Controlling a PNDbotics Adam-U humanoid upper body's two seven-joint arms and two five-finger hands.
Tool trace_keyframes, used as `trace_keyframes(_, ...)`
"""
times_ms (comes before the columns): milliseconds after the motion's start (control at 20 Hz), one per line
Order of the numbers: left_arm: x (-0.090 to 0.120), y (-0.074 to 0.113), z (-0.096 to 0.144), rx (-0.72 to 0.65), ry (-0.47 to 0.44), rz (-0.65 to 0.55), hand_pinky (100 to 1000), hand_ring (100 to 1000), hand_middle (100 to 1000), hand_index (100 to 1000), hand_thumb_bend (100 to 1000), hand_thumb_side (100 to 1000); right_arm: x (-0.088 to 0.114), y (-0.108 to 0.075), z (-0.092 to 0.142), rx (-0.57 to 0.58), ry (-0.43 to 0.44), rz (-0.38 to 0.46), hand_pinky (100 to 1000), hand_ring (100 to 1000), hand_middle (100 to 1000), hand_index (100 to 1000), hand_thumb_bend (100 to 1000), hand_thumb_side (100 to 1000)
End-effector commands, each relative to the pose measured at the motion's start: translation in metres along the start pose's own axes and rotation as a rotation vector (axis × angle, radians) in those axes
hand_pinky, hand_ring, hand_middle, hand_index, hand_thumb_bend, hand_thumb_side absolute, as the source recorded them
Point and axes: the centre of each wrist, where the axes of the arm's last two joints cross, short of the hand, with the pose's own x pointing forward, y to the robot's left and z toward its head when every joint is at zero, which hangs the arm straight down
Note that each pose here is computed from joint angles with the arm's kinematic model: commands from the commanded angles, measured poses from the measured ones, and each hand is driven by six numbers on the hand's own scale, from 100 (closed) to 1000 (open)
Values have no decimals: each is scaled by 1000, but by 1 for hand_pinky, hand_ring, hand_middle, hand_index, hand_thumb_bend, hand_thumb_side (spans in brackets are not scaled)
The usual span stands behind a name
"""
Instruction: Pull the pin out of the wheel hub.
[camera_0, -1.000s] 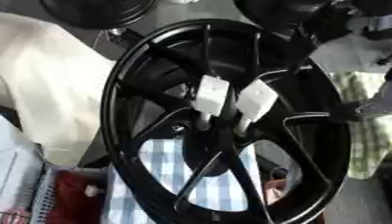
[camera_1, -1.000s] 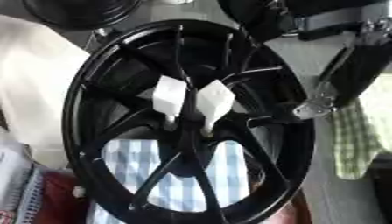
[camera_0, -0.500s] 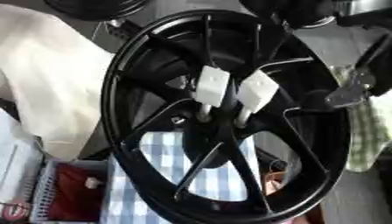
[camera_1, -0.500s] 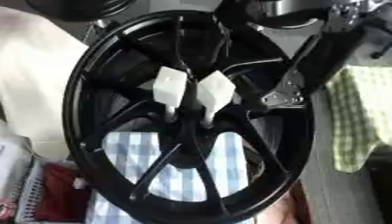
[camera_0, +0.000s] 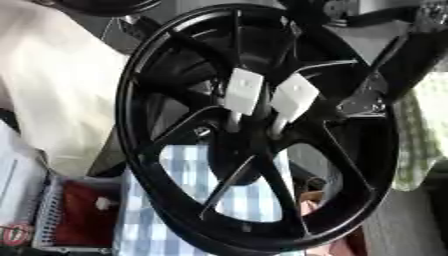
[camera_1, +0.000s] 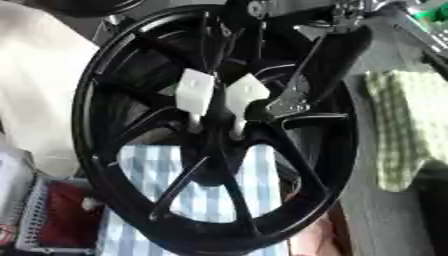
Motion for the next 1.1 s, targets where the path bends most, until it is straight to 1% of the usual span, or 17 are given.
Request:
trace_keyframes(50,8,0,-4,-7,-32,2,781,659,594,751,272,681,-6,-4,3,-11,26,-2,863,789,740,787,385,340)
trace_keyframes(450,6,0,-3,3,-26,7,782,659,594,751,269,689,-23,1,-2,4,39,-25,864,788,738,787,388,314)
trace_keyframes(900,7,0,-4,12,-28,12,783,660,594,752,268,692,-31,6,-3,35,43,-33,865,790,739,796,390,278)
trace_keyframes(1100,6,0,-3,15,-25,14,783,660,594,752,267,695,-35,7,-2,55,43,-42,866,793,747,811,415,274)
